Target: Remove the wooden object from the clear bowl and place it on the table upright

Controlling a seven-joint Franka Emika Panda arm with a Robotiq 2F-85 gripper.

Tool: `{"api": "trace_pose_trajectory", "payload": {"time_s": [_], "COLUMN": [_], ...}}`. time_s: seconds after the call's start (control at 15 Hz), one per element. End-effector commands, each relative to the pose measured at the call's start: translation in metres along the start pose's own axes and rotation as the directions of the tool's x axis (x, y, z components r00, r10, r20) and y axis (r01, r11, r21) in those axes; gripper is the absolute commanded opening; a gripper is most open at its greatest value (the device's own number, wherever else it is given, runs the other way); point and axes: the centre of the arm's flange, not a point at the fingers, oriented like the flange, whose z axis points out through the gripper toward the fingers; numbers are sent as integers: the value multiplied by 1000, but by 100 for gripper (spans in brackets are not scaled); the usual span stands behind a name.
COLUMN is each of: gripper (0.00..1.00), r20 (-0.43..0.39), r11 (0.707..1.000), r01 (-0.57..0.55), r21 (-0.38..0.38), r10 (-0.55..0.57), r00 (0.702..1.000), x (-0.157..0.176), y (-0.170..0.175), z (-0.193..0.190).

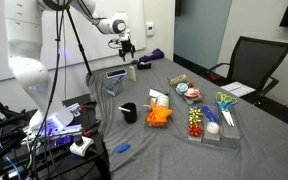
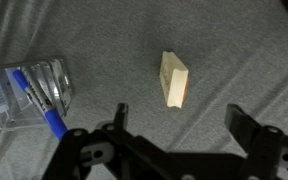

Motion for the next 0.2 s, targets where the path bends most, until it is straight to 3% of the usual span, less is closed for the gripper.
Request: {"api": "trace_pose_trajectory", "payload": {"time_s": [0.0,0.13], "gripper": [100,100], "r20": [8,3], "r11": [998,996], "r01": [59,78], "r21": [-30,-42], "r10": [-59,-78], "r00": [998,997], "x": [9,10], "y": [24,29], "z": [-29,-37]}}
